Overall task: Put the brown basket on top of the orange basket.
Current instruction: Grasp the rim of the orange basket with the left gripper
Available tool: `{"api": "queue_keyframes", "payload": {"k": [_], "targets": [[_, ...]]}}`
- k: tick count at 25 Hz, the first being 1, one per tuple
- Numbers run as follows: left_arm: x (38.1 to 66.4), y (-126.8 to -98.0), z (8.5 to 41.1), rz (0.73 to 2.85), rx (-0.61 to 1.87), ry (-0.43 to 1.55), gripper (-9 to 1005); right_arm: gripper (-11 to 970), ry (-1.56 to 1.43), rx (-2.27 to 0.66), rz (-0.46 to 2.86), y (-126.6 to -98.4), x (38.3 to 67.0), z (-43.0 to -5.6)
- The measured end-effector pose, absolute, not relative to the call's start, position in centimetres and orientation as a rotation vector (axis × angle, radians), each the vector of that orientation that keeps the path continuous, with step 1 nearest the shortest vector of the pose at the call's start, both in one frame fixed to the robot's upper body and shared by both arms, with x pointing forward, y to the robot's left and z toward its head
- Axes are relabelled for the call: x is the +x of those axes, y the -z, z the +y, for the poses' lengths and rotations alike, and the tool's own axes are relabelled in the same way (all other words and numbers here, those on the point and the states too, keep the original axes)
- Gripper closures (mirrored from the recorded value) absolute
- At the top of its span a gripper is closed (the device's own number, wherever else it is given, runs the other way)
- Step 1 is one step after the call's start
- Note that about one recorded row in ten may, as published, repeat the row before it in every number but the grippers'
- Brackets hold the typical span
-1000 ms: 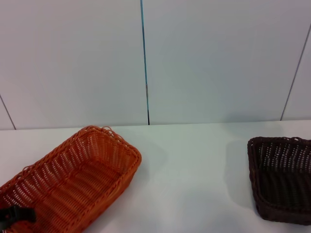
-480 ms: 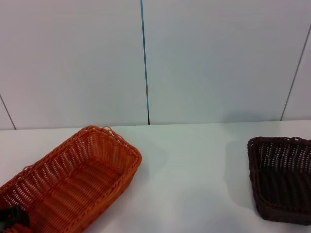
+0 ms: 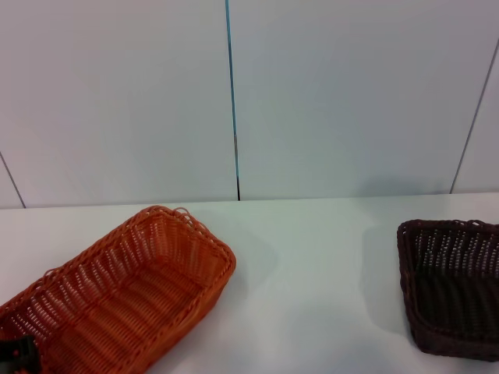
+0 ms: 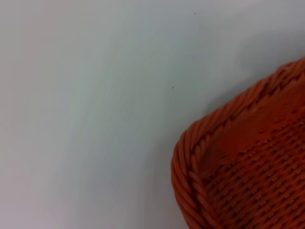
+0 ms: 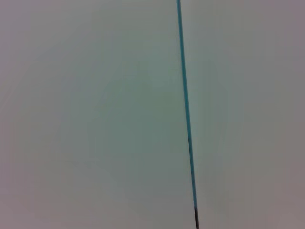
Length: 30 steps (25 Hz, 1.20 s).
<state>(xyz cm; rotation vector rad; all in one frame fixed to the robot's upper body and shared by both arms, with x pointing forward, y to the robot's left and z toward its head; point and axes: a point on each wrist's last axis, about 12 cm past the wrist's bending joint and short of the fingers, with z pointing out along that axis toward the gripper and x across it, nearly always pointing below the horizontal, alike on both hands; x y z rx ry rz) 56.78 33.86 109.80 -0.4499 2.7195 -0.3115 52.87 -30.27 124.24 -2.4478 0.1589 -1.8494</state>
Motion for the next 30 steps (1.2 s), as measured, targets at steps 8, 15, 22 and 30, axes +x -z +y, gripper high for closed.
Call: {"api": "queue_keyframes", "payload": {"k": [8,15,22,30], "targets": [[57.4,-110.1,33.6,2.76,-0.358,0.307,831,55,1.847,-2.447,0.162,-124.2,52.9,-30.2],[59.5,-112.7,33.8,2.786,-0.26,0.316,850,55,1.838,-2.455,0.165,-123.9,53.0,-30.3],[60.8,-114.2,34.2,2.84,-0.19,0.423,855,56,1.829,-2.462,0.173,-123.7,53.0,-30.4],[61.6,-117.3,35.3,2.803,-0.172,0.568,861,57,1.829,-2.467,0.174,-123.2,53.3,-30.6]]}}
